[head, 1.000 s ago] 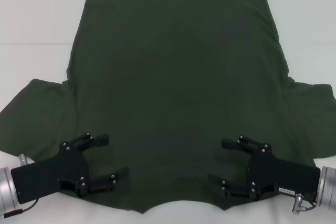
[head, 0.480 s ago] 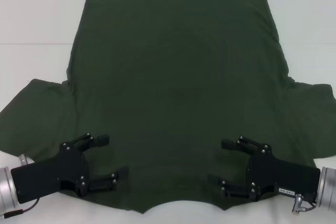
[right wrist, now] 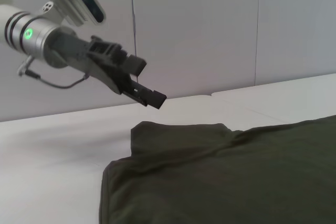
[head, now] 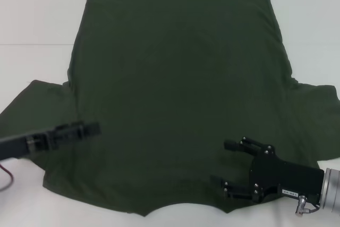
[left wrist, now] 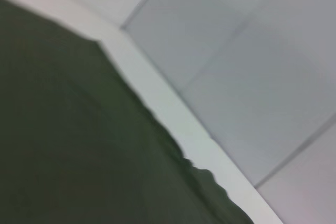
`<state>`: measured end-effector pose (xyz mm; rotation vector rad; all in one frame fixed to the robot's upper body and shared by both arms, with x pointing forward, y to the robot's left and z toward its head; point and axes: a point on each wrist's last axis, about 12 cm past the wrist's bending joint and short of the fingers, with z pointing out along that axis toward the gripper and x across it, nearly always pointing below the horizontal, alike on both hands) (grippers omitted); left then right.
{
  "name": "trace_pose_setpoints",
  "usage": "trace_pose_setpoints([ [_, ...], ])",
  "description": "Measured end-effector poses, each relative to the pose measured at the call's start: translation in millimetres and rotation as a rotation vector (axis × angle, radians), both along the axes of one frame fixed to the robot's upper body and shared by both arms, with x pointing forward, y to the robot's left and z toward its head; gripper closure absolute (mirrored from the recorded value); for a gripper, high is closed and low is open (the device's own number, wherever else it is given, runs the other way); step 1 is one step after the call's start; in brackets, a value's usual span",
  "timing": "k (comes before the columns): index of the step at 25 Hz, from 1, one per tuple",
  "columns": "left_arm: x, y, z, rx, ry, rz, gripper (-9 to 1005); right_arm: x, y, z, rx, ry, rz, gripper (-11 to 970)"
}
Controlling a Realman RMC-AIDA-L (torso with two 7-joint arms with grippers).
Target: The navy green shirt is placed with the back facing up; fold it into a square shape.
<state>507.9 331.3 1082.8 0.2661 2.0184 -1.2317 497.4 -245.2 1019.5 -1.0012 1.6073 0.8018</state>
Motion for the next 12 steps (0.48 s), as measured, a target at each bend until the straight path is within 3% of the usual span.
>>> trace_pose_setpoints([
  [6, 14.9, 39, 20.3, 0.079, 0.261, 0.212, 57, -0.1, 1, 0.2, 0.000, 0.000, 0.005, 43],
  [12, 24.4, 78, 32.7, 0.185, 0.424, 0.381, 58, -0.5, 1, 0.4, 0.003, 0.000, 0.009, 42],
])
